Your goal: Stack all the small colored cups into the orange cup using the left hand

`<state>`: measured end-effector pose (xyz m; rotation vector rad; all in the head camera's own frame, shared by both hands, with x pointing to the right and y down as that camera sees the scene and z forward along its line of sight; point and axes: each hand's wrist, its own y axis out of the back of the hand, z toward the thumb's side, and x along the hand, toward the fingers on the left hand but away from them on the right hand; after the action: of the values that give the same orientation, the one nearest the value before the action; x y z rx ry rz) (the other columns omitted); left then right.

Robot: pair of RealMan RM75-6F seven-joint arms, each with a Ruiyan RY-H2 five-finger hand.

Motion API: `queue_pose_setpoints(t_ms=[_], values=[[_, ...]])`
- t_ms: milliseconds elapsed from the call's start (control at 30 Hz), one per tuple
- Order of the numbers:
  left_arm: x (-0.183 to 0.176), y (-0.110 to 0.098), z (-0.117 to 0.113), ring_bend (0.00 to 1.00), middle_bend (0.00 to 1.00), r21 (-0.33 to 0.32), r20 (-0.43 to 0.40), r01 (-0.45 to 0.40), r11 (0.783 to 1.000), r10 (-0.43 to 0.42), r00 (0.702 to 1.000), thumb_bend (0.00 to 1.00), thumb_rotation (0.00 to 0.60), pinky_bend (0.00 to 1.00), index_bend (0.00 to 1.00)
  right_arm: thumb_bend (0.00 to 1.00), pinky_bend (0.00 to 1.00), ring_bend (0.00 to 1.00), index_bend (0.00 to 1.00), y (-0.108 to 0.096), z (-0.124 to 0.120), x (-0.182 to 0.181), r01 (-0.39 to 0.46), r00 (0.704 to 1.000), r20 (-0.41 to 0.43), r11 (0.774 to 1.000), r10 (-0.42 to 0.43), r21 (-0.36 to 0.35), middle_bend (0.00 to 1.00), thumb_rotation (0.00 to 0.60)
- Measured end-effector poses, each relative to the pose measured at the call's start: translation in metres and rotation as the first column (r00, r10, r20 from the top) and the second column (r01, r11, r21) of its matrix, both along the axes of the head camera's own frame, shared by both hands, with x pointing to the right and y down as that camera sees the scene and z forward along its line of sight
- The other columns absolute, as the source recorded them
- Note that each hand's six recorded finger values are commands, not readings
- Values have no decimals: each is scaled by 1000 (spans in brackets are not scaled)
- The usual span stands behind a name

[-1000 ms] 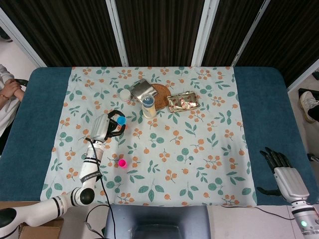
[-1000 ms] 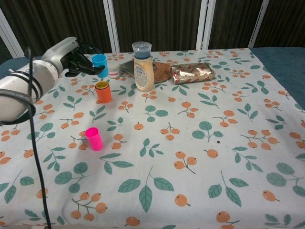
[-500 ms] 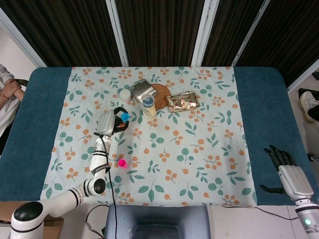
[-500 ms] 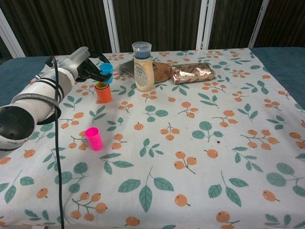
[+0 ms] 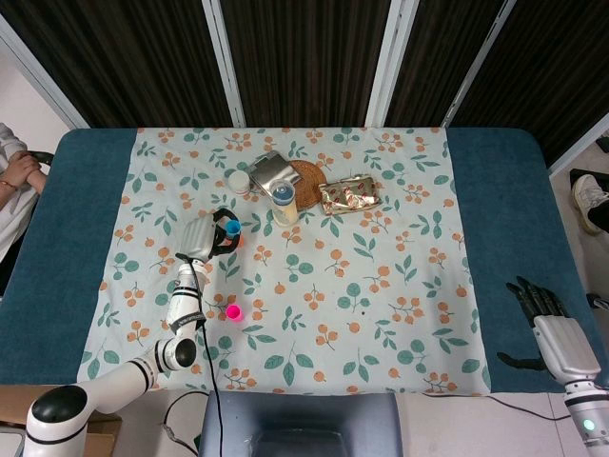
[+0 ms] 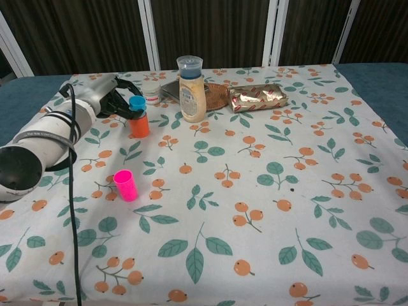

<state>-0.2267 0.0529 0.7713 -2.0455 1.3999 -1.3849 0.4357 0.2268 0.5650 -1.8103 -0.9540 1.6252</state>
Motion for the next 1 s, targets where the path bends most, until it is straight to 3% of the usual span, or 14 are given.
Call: queue_pose_setpoints(t_ms=[33, 100, 333, 533, 633, 800, 900, 1000], values=[[0, 1, 1, 1000, 1000, -7, 2, -7, 1000, 7, 1000, 380, 600, 1000, 90, 189, 0, 0, 0, 0, 0, 0, 1, 1000, 0, 1000, -1, 0, 0, 600], [0, 3, 1, 1000, 1000, -14, 7, -23, 1000, 23, 1000, 376, 600, 1000, 5, 189, 0, 0, 0, 0, 1, -1, 3, 1000, 0, 1000, -3, -2, 0, 600], [6, 8, -15, 1000, 1000, 8, -36, -55, 998, 55, 998, 371, 600, 1000, 0, 189, 0, 0, 0, 2, 1, -3, 14, 1000, 5, 1000, -14, -7, 0, 600], [12, 30, -45, 1000, 1000, 0, -124, -115, 993, 114, 986, 364, 600, 1000, 0, 189, 0, 0, 0, 6, 0, -7, 32, 999, 19, 999, -32, -14, 0, 600], [14, 54, -67, 1000, 1000, -16, -178, -162, 987, 157, 971, 372, 600, 1000, 8, 189, 0, 0, 0, 7, 0, -10, 44, 999, 25, 999, -43, -18, 0, 600], [7, 114, -100, 1000, 1000, -64, -226, -258, 964, 238, 945, 376, 600, 1000, 43, 189, 0, 0, 0, 13, 0, -18, 75, 996, 43, 997, -74, -30, 0, 600], [-1, 147, -107, 1000, 1000, -71, -203, -301, 951, 282, 938, 378, 600, 1000, 57, 189, 0, 0, 0, 15, -2, -20, 82, 995, 55, 996, -81, -24, 0, 600], [-9, 164, -102, 1000, 1000, -84, -164, -317, 945, 301, 940, 377, 600, 1000, 82, 189, 0, 0, 0, 15, -6, -20, 84, 995, 63, 996, -82, -17, 0, 600]])
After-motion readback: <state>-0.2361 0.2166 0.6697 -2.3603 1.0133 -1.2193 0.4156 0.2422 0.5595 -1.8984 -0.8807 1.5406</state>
